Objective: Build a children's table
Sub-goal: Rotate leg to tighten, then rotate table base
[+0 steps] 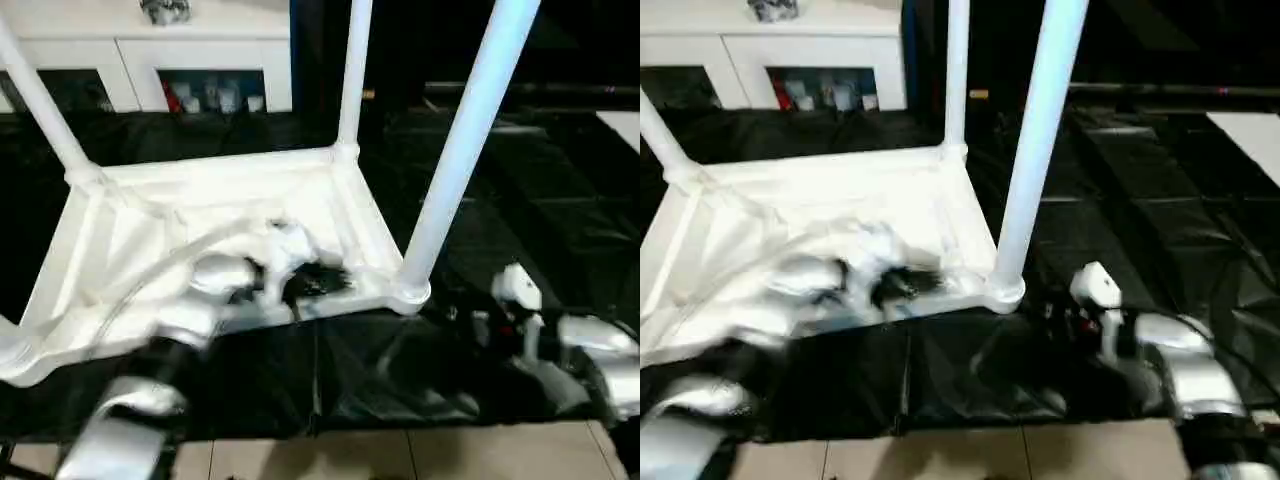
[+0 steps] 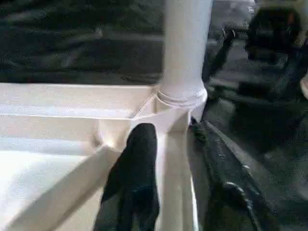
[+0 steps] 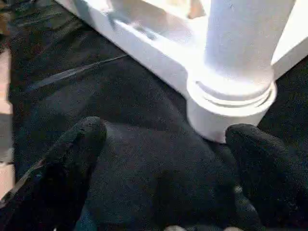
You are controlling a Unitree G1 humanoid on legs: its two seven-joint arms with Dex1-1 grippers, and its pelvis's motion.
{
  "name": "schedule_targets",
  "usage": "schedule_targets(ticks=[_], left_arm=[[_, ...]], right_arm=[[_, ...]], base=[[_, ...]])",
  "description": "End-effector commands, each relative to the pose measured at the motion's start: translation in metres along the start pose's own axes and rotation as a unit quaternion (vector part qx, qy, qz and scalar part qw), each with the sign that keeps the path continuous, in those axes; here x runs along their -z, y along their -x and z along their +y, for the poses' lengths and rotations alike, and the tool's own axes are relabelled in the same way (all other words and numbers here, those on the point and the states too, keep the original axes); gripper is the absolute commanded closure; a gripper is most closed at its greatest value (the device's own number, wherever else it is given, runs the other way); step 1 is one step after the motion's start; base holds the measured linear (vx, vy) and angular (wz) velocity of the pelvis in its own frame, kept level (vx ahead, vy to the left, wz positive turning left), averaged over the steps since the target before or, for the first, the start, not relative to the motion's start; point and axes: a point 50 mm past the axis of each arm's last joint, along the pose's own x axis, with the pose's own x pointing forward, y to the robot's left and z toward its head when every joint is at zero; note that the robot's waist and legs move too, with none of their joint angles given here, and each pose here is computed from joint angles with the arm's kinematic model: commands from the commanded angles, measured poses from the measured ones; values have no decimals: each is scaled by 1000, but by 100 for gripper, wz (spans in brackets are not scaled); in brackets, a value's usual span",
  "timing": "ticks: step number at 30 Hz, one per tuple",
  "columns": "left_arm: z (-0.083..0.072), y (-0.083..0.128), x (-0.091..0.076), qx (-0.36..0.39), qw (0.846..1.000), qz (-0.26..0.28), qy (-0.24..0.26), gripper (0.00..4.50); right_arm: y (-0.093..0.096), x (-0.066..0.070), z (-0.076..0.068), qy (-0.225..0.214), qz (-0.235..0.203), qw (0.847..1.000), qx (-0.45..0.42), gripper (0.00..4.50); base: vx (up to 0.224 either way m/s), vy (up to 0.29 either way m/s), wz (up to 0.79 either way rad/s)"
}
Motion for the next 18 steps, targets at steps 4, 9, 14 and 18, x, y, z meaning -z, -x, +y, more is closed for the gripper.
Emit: schedule_targets(ticks=[4, 9, 14, 18], left_arm=[[-16, 34, 8, 4, 999, 9, 50, 269], [-28, 60, 24, -30, 995, 34, 87, 239], [-29, 74, 28, -86, 991, 64, 76, 203], [-18, 65, 20, -135, 989, 50, 34, 177]], right_arm=[[-25, -1, -10, -2, -27, 1000, -7, 0], [-54, -16, 7, 6, -49, 997, -56, 0], [-61, -36, 8, 42, -49, 996, -53, 0], [-48, -51, -5, 72, -49, 996, 3, 0]], base=[[0, 0, 0], [0, 0, 0], [0, 0, 0], [0, 0, 0]])
